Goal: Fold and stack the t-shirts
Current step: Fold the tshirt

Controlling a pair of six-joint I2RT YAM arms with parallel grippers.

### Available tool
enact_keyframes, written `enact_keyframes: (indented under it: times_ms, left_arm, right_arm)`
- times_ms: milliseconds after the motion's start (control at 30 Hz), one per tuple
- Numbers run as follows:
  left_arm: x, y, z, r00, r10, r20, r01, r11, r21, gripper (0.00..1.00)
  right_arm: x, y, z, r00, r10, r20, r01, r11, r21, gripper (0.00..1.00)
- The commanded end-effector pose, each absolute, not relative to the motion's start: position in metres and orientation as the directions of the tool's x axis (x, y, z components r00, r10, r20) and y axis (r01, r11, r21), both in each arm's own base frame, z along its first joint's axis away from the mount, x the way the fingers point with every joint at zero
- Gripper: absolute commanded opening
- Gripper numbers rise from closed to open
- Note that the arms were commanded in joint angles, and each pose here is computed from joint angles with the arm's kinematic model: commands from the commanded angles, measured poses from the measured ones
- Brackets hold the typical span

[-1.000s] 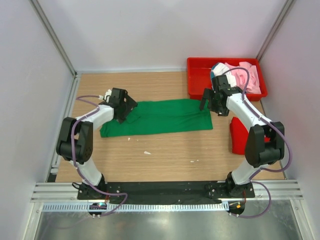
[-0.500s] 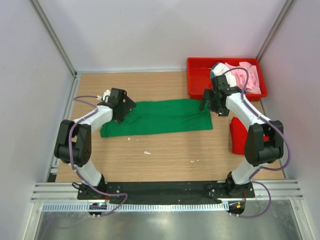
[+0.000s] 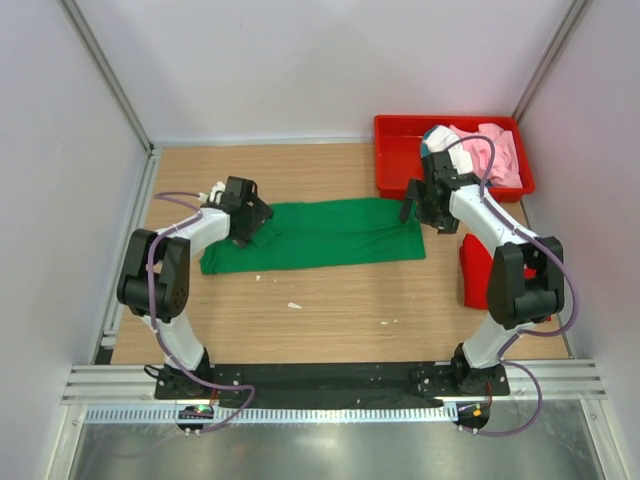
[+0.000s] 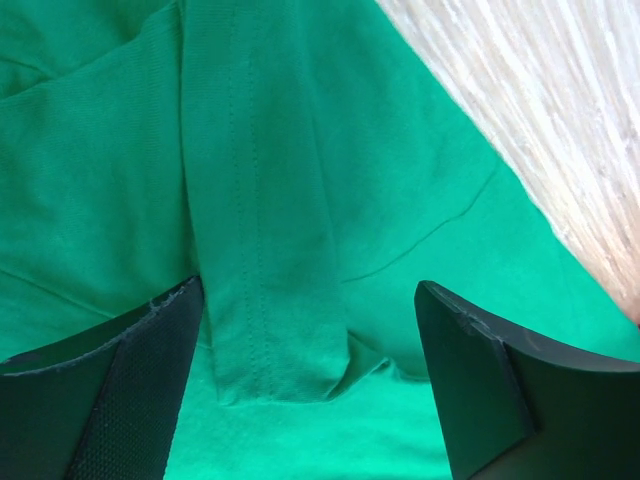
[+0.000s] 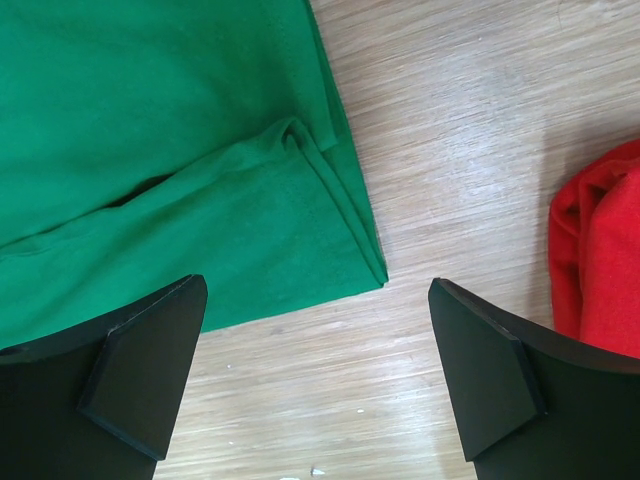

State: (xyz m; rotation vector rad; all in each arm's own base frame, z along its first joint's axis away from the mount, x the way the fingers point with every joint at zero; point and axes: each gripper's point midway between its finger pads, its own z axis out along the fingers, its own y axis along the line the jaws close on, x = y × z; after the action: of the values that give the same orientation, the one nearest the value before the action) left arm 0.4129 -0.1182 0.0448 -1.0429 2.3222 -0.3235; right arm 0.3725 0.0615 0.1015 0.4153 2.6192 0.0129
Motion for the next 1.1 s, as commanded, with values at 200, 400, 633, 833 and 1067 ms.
enact_keyframes:
  times_ms: [200, 400, 633, 833, 1067]
  left_arm:
    - [0.445, -0.128, 0.071, -0.487, -0.761, -0.428, -0.56, 0.648, -0.516, 0.78]
    - [0.47, -0.136, 0.068, -0.458, -0.777, -0.432, -0.536, 0.628, -0.564, 0.71]
    - [0.515, -0.157, 0.095, -0.428, -0.792, -0.435, -0.456, 0.605, -0.653, 0.67]
    - [0.539, -0.154, 0.143, -0.383, -0.754, -0.534, -0.369, 0.654, -0.66, 0.78]
    - [0.525, -0.14, 0.185, -0.375, -0.697, -0.612, -0.345, 0.717, -0.605, 0.88]
  right_arm:
    - [0.387, 0.061, 0.114, -0.81, 0.286, -0.513, 0.288, 0.955, 0.077, 1.0]
    - [0.39, 0.06, 0.111, -0.807, 0.287, -0.515, 0.291, 0.954, 0.075, 1.0]
    - [0.391, 0.059, 0.114, -0.801, 0.288, -0.524, 0.295, 0.953, 0.072, 1.0]
    - [0.391, 0.061, 0.116, -0.8, 0.29, -0.526, 0.29, 0.953, 0.084, 1.0]
    - [0.389, 0.062, 0.128, -0.786, 0.295, -0.543, 0.286, 0.953, 0.103, 1.0]
